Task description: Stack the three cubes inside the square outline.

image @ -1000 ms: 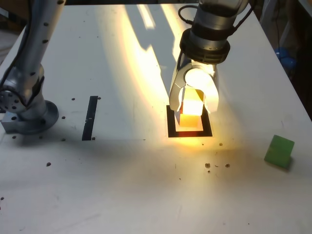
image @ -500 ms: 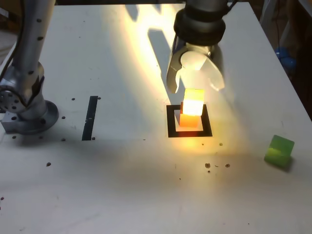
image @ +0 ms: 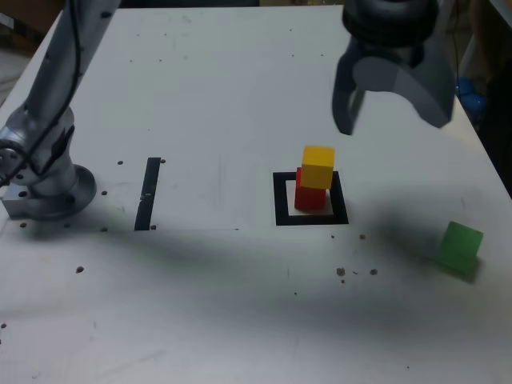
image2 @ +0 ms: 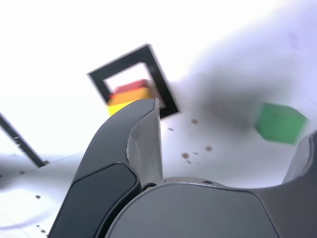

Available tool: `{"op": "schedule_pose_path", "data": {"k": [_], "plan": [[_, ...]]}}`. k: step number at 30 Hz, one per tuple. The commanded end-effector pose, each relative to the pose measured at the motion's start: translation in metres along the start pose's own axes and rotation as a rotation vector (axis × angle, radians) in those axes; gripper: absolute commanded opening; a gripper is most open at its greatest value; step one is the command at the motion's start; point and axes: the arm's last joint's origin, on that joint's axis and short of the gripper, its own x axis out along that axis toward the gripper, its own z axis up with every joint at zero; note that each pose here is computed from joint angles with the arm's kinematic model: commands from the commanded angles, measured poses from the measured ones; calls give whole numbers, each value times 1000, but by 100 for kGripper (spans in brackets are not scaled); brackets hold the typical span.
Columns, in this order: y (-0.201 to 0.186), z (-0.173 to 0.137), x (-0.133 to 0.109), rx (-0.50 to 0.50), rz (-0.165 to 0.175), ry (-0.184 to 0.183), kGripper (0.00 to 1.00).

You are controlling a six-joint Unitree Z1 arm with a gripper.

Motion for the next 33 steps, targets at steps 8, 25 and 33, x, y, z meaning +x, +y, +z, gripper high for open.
{"op": "schedule_pose_path", "data": {"k": [8,25,33], "plan": [[-17,41,27,89,-59,-5,99],[-44,87,82,139,-127,13,96],[-49,98,101,144,-137,19,94]]}}
